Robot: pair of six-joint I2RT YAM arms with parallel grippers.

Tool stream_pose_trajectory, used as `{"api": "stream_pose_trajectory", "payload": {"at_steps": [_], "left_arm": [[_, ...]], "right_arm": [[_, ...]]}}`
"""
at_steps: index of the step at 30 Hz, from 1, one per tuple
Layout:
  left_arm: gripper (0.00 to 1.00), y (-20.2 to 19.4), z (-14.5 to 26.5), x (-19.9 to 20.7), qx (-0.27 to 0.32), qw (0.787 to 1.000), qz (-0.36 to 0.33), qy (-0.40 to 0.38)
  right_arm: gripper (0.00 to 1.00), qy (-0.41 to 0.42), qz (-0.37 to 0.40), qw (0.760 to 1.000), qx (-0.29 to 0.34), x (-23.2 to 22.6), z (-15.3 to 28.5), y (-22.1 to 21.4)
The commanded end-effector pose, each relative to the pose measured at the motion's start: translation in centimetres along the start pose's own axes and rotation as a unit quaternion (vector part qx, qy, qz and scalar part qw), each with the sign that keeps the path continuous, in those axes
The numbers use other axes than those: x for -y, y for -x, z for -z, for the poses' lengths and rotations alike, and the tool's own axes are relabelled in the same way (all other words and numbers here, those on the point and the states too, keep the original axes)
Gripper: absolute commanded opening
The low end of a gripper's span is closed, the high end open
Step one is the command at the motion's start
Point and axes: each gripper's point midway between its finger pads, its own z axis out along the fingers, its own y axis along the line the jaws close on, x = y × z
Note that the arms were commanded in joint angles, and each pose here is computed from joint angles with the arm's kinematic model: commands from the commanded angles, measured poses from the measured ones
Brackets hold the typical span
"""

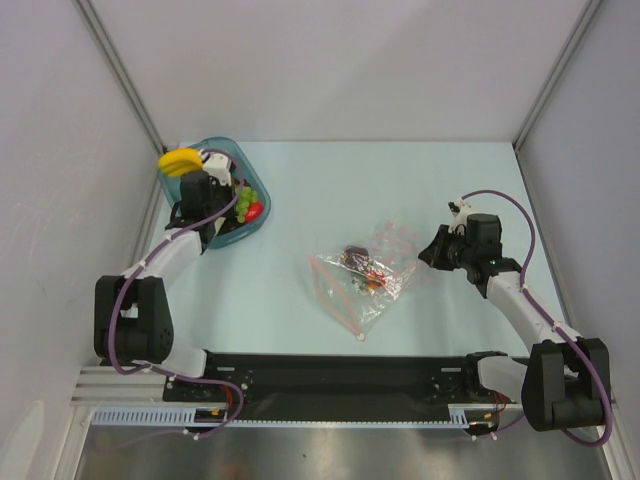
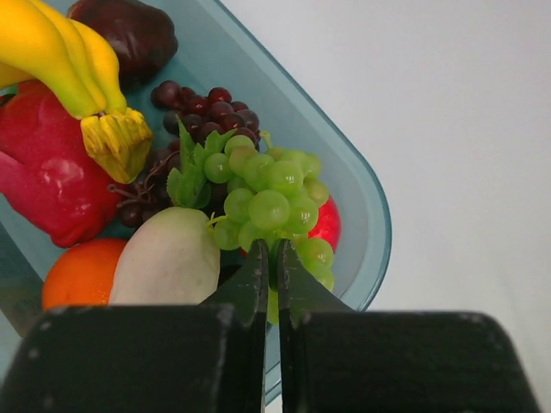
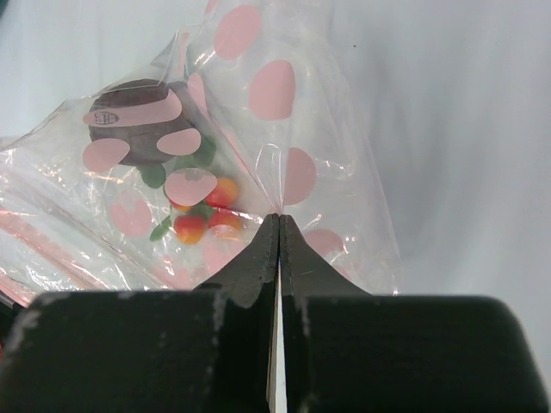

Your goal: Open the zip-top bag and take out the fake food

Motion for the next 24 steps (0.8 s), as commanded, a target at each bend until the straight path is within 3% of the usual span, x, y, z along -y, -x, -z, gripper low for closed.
{"api": "stream_pose_trajectory", "payload": {"at_steps": [1, 2, 4, 6, 7, 10, 16, 19, 24], "left_arm": [[0.02, 0.3, 0.1, -1.5, 0.002, 0.999, -0.029, 0.033], [0.09, 0.0, 0.0, -1.8, -0.004, 0.999, -0.030, 0.041], [0.41, 0.2, 0.1, -2.3, -0.006, 0.998, -0.029, 0.056], [0.56, 0.8, 0.6, -2.2, 0.004, 0.998, -0.026, 0.061], [0.75, 1.3, 0.8, -2.1, 0.013, 0.998, -0.027, 0.060], [0.86, 2.8, 2.2, -1.3, 0.038, 0.996, -0.037, 0.065], [0.85, 5.7, 5.8, 5.5, 0.089, 0.991, -0.100, 0.026], [0.83, 6.0, 8.0, 10.4, 0.116, 0.985, -0.121, -0.035], [0.66, 2.2, 11.6, 17.5, 0.119, 0.968, -0.103, -0.194]], "right_arm": [[0.00, 0.012, 0.006, 1.000, 0.011, -0.4, -0.1, 0.6], [0.00, 0.012, 0.006, 1.000, 0.013, -0.4, 0.0, 0.7], [0.00, 0.011, 0.006, 1.000, 0.012, -0.4, 0.0, 0.6], [0.00, 0.012, 0.007, 1.000, 0.013, -0.4, 0.1, 0.6], [0.00, 0.012, 0.007, 1.000, 0.012, -0.4, 0.1, 0.6], [0.00, 0.012, 0.007, 1.000, 0.012, -0.4, 0.1, 0.6], [0.00, 0.013, 0.008, 1.000, 0.013, -0.5, 0.1, 0.7], [0.00, 0.013, 0.007, 1.000, 0.013, -0.5, 0.1, 0.7], [0.00, 0.014, 0.008, 1.000, 0.016, -0.5, 0.1, 0.8]]}}
